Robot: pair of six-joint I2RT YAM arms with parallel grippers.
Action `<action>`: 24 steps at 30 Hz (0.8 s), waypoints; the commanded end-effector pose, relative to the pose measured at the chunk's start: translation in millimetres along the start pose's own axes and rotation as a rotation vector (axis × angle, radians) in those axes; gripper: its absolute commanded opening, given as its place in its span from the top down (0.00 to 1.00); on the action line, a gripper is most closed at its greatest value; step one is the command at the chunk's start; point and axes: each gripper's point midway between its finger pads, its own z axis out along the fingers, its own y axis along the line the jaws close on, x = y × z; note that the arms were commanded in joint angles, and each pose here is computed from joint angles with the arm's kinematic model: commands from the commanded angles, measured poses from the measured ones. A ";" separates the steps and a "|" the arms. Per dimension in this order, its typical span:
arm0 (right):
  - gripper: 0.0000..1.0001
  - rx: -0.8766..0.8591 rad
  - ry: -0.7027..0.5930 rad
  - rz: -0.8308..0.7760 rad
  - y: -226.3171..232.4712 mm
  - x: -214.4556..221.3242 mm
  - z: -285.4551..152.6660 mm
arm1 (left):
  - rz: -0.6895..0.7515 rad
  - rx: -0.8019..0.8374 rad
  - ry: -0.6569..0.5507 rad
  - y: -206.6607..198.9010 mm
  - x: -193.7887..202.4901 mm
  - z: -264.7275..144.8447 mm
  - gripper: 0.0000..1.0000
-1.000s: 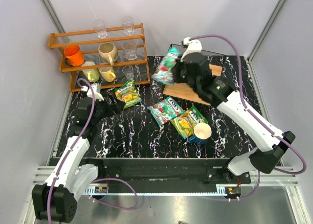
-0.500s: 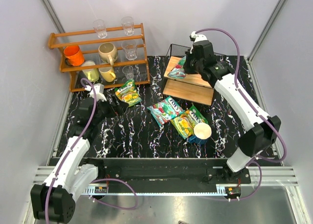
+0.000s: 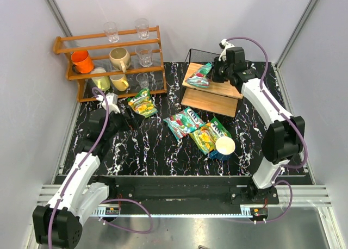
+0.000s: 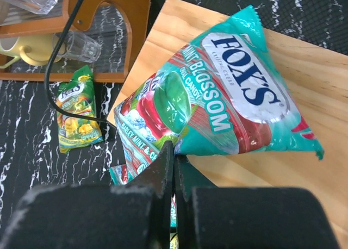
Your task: Place and organize the candy bags onto the shelf
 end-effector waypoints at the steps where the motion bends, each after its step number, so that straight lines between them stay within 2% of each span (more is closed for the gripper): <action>1: 1.00 -0.141 -0.037 -0.012 25.0 -12.4 5.4 | 0.034 0.034 -0.052 -10.8 -16.1 -3.0 0.01; 16: 0.98 -0.262 0.057 -0.061 12.6 1.8 27.8 | 0.035 0.032 -0.034 -10.7 -11.9 -0.9 0.01; 17: 0.91 -0.264 0.072 -0.057 8.5 3.3 27.1 | 0.031 0.011 -0.040 -7.5 -13.9 -0.1 0.01; 18: 0.73 -0.275 0.081 -0.052 8.6 3.5 26.5 | 0.019 -0.010 -0.023 -3.4 -10.6 1.5 0.01; 20: 0.56 -0.259 0.066 -0.050 7.1 -3.6 21.8 | 0.010 -0.038 -0.017 0.7 -12.0 3.3 0.01; 21: 0.40 -0.248 0.041 -0.055 7.6 -11.9 13.5 | 0.004 -0.046 -0.006 2.4 -10.4 4.9 0.01; 24: 0.27 -0.203 -0.033 -0.068 9.8 -31.9 -10.6 | 0.001 -0.063 -0.012 4.8 -13.0 5.7 0.01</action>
